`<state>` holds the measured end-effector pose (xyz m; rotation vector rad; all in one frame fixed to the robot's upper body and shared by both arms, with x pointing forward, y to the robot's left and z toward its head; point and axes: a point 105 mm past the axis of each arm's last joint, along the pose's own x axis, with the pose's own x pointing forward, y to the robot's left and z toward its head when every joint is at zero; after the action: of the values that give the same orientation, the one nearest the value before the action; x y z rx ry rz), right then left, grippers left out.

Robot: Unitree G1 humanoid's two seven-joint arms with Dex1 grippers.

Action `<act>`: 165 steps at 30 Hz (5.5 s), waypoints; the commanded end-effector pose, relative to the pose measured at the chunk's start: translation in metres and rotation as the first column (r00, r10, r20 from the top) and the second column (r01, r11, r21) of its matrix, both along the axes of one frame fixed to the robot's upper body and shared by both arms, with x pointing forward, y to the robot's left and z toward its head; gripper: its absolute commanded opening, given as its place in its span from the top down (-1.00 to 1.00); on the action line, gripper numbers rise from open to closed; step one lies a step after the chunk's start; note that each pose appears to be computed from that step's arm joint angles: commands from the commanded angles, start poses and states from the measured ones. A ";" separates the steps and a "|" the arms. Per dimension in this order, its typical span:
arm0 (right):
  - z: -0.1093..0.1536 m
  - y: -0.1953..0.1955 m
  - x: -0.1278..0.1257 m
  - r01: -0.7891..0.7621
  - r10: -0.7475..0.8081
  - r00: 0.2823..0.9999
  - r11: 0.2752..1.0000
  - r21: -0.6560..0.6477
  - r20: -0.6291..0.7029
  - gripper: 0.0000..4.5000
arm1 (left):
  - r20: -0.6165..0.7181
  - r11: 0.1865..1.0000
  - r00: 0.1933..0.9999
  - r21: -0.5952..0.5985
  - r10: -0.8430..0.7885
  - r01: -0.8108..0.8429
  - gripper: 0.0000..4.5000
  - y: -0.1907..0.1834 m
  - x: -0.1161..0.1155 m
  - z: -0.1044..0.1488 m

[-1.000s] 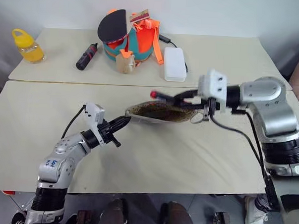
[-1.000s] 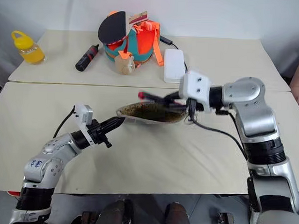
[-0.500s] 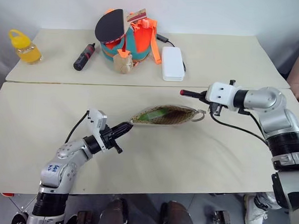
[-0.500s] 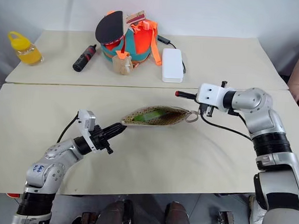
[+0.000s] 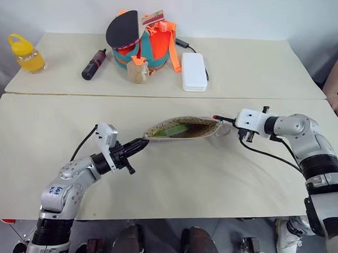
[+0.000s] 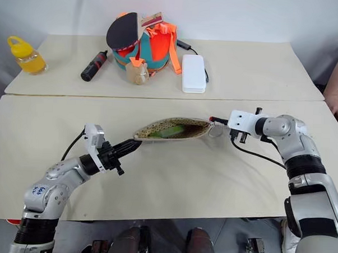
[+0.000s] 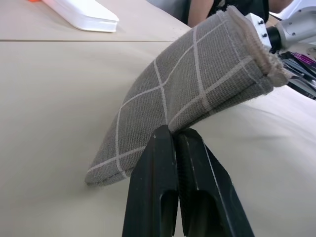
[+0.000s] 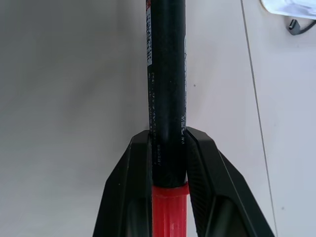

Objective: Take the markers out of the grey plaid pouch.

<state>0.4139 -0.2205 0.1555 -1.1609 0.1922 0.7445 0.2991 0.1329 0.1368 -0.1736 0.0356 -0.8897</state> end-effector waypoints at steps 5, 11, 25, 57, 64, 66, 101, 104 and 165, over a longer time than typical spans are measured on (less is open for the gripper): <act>0.002 0.002 -0.004 -0.016 0.017 1.000 0.999 0.049 -0.025 0.59 | 0.064 1.000 0.997 0.005 -0.030 0.030 1.00 -0.007 -0.006 0.010; 0.011 0.002 -0.006 -0.022 0.022 1.000 0.999 0.041 -0.011 -0.28 | 0.065 0.999 0.997 0.004 -0.033 0.033 1.00 -0.009 -0.006 0.009; 0.136 0.079 -0.036 -0.384 0.295 0.919 0.821 0.422 0.262 -0.28 | 0.067 0.999 0.997 0.006 -0.040 0.040 1.00 -0.012 -0.004 0.009; 0.071 0.132 -0.103 -0.549 0.566 0.808 0.824 0.140 -0.165 0.98 | -0.185 0.931 0.942 -0.292 -0.280 0.220 1.00 -0.044 -0.037 0.025; 0.054 0.125 -0.101 -0.494 0.492 0.827 0.867 0.066 -0.270 0.98 | -0.263 0.938 0.935 -0.313 -0.240 0.153 1.00 -0.036 -0.031 0.008; 0.047 0.132 -0.095 -0.497 0.493 0.836 0.866 0.048 -0.242 0.98 | -0.250 0.964 0.954 -0.247 -0.163 0.100 1.00 -0.033 -0.023 -0.004; 0.071 0.120 -0.123 -0.503 0.504 0.775 0.857 0.110 -0.382 0.18 | -0.353 0.808 0.810 -0.541 -0.469 0.232 1.00 -0.051 -0.039 0.011; 0.062 0.125 -0.122 -0.498 0.494 0.773 0.861 0.102 -0.397 0.18 | -0.412 0.876 0.842 -0.463 -0.348 0.136 1.00 -0.044 -0.026 -0.016; 0.061 0.114 -0.094 -0.372 0.418 0.850 0.907 0.195 -0.321 0.53 | -0.219 0.969 0.968 -0.238 -0.122 0.068 1.00 -0.024 -0.003 -0.002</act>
<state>0.3235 -0.1019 0.1859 -0.9307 0.2938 1.3477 0.2897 0.0943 0.1230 -0.5474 0.2219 -1.0162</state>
